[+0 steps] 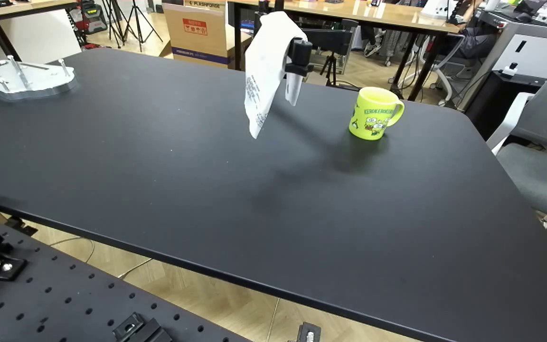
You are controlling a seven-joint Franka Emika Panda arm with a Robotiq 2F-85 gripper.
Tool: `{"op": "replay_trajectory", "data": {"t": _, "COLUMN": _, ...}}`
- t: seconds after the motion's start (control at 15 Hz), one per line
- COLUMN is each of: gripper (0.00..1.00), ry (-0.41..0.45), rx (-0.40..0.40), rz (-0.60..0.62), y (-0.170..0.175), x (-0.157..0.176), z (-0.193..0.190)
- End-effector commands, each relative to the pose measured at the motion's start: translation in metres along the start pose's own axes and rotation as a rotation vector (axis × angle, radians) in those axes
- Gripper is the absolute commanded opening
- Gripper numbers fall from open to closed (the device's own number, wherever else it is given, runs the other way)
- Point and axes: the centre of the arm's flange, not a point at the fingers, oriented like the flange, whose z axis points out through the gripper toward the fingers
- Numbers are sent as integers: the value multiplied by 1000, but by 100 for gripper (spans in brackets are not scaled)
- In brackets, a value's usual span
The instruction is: Move the white towel from the metallic object and put it on the table
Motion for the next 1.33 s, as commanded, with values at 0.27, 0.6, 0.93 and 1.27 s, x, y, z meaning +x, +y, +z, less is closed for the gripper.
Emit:
{"op": "replay_trajectory", "data": {"t": 0.27, "gripper": 100, "ry": 33, "rx": -25, "rz": 45, "y": 11, "x": 9, "z": 1}}
{"op": "replay_trajectory", "data": {"t": 0.6, "gripper": 100, "ry": 182, "rx": -135, "rz": 109, "y": 51, "x": 50, "z": 2}}
{"op": "replay_trajectory", "data": {"t": 0.93, "gripper": 100, "ry": 243, "rx": -87, "rz": -65, "y": 48, "x": 111, "z": 22}}
{"op": "replay_trajectory", "data": {"t": 1.27, "gripper": 100, "ry": 172, "rx": -71, "rz": -229, "y": 26, "x": 148, "z": 45}}
